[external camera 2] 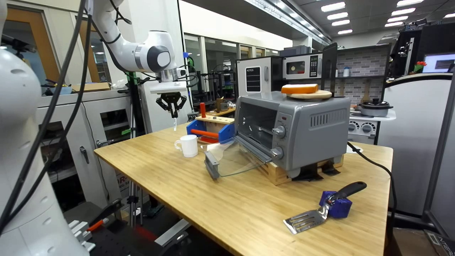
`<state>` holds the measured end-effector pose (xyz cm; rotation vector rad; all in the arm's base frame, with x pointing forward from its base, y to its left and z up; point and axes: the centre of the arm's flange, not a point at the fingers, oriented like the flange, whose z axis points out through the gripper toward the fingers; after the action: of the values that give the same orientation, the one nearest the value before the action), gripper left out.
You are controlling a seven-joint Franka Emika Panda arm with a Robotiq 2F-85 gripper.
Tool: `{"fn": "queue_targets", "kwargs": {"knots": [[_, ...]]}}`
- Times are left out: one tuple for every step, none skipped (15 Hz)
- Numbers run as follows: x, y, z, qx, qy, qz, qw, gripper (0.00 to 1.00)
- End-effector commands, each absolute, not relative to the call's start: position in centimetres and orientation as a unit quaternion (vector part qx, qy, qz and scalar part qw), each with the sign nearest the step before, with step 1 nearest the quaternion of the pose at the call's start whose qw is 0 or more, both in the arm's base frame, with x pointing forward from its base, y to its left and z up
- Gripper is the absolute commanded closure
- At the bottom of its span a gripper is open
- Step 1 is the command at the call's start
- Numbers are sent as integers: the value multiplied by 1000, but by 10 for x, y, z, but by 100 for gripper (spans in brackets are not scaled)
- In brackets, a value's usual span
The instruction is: Put the marker in the mug
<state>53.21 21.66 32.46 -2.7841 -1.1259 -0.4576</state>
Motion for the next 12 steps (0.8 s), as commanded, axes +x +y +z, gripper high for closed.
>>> {"fn": "queue_targets", "kwargs": {"knots": [[535,211,322,-918,-358,-161,55,96],[536,210,323,-918,-358,-161,55,96],[537,210,323,-917,-359,-163,55,96],[537,210,323,-917,-359,-164,54,96],[538,210,324,-917,-360,-164,54,96],[538,209,324,-916,-361,-165,54,96],[539,209,322,-918,-359,-161,49,96],[541,207,320,-924,-350,-150,33,96],[544,203,318,-930,-341,-139,13,96],[547,199,317,-932,-337,-132,-8,96],[551,195,316,-933,-337,-123,-35,96],[555,192,315,-931,-341,-116,-59,96]]}}
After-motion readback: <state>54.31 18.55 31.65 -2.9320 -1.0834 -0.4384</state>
